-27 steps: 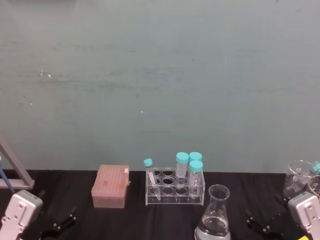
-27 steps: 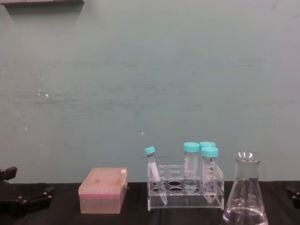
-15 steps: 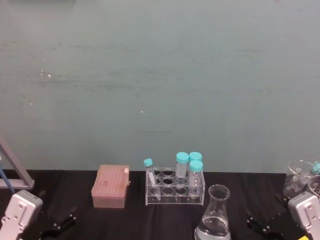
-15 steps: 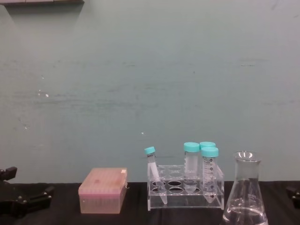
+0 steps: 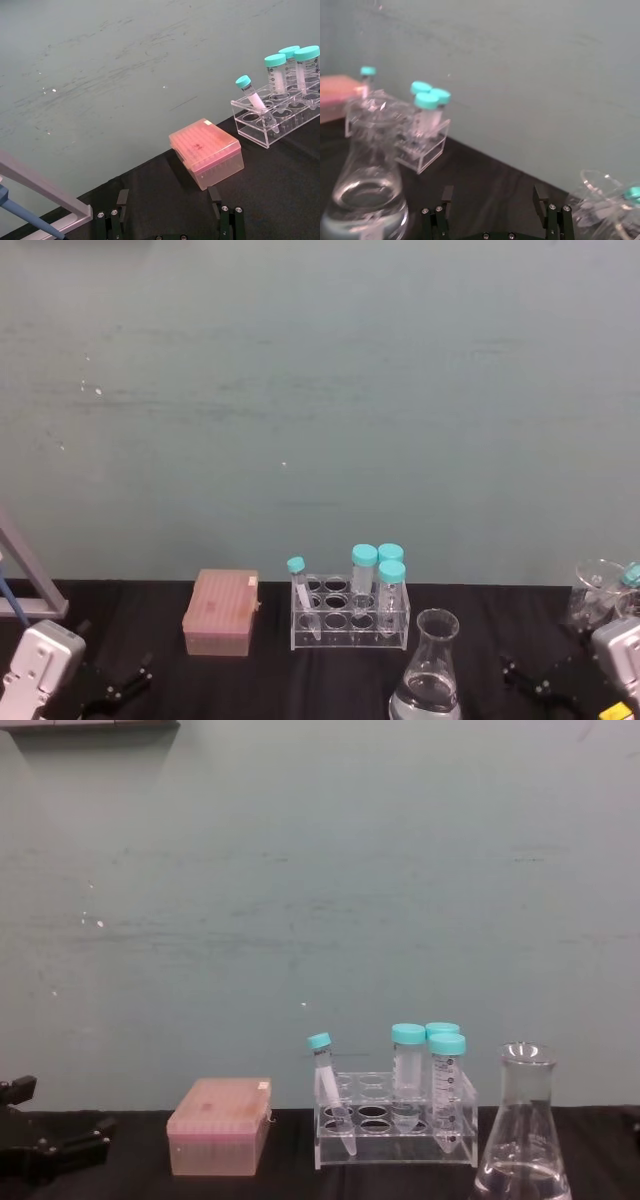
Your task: Pick up the beaker with the right gripper, shake it three times, and then put it down.
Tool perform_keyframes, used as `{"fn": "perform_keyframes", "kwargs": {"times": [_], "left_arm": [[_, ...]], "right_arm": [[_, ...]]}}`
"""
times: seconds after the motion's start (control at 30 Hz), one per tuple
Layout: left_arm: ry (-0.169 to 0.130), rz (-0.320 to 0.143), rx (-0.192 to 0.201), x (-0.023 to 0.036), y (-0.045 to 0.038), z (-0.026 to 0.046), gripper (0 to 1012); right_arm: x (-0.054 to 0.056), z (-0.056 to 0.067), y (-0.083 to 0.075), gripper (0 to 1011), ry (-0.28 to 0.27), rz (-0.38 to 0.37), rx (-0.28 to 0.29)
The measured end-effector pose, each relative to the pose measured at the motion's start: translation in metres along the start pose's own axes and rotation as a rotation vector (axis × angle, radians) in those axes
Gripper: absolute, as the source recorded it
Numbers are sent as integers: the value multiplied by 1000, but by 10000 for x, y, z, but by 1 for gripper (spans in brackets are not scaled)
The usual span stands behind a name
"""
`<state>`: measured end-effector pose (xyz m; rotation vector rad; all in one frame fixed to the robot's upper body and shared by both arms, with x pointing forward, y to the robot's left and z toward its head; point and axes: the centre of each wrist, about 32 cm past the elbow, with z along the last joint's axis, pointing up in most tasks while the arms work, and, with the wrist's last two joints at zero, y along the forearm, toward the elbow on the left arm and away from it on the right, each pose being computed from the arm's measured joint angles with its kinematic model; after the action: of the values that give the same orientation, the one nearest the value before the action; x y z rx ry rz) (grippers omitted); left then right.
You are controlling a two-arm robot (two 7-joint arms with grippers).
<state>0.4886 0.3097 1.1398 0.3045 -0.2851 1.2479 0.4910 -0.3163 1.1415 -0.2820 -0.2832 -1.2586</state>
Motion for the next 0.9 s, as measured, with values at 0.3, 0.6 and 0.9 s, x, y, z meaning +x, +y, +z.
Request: {"fn": "perform_keyframes", "kwargs": {"times": [0.3,0.6,0.9], "left_arm": [[0,0,0,0,0,0,1000],[0,0,0,0,0,0,1000],[0,0,0,0,0,0,1000]], "right_arm": [[280,250,148,1000,106,-40,151],[341,633,270,1000,219,90,355],[213,747,275,1000,299,241,305]]}}
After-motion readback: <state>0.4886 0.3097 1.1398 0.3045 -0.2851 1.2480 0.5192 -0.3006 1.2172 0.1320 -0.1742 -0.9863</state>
